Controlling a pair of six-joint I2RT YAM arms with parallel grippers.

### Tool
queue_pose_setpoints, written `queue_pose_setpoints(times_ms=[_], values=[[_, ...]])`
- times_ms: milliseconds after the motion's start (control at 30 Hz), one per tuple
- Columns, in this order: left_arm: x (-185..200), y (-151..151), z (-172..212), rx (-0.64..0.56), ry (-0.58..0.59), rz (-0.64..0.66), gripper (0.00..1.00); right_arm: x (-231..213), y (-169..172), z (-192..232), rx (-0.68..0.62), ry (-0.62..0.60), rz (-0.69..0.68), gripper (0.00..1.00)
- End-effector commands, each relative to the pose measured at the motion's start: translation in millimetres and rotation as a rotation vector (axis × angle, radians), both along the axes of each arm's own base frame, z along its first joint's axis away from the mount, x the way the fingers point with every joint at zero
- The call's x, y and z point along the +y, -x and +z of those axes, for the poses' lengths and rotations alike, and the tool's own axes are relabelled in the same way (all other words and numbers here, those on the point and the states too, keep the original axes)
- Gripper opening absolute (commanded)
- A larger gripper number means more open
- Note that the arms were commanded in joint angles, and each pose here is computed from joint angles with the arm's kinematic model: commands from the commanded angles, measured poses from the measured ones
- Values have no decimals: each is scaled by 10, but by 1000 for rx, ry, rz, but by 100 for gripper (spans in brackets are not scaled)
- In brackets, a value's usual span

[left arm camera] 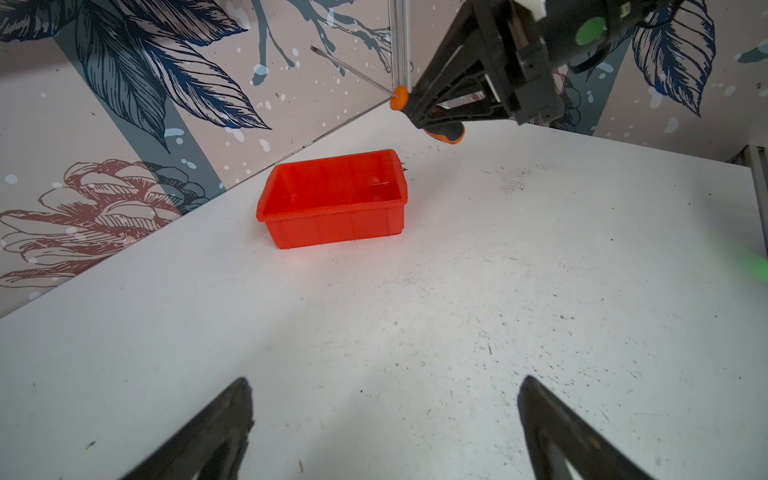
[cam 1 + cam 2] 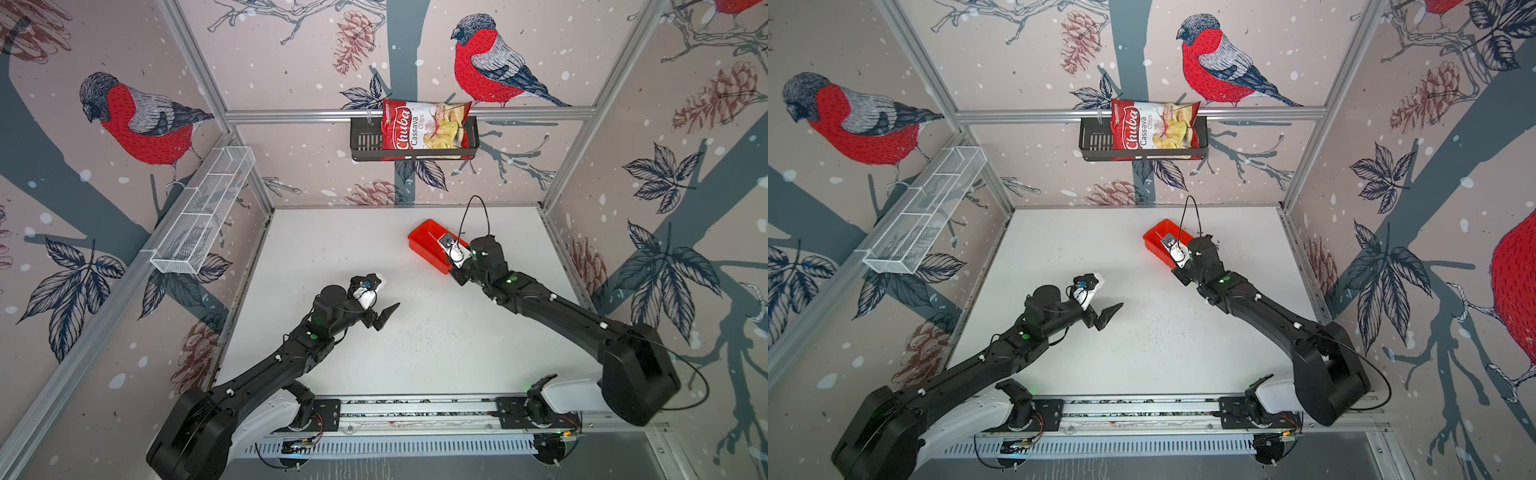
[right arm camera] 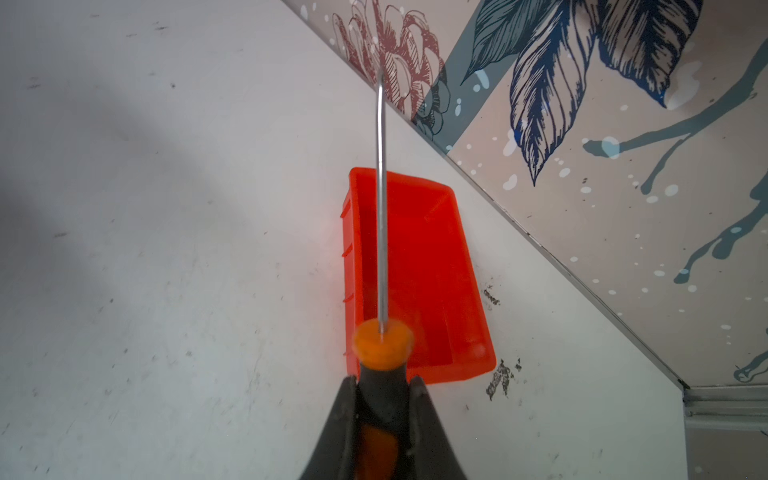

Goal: Put the screwdriver in the bin
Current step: 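Lower the screwdriver into the red bin and open the right gripper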

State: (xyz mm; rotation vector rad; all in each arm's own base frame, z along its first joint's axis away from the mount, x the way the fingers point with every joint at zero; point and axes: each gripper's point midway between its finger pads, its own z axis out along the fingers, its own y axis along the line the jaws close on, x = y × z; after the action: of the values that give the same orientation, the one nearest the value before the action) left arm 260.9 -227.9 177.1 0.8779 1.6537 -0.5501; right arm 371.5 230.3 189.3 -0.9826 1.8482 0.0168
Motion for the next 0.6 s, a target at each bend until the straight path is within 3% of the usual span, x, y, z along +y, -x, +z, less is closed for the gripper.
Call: queue_pose_setpoints(times_ms=[0,267,567], values=[[-45,-78,189,-61,51,17,98,31,-249,87,-20,-55,-63,12],[-32,-77,146,-59,36,28,98,163,-694,-276,52,-27,-70,12],[18,-67,134,-66,7,44,98,147,-882,-688,143,23,-59,14]])
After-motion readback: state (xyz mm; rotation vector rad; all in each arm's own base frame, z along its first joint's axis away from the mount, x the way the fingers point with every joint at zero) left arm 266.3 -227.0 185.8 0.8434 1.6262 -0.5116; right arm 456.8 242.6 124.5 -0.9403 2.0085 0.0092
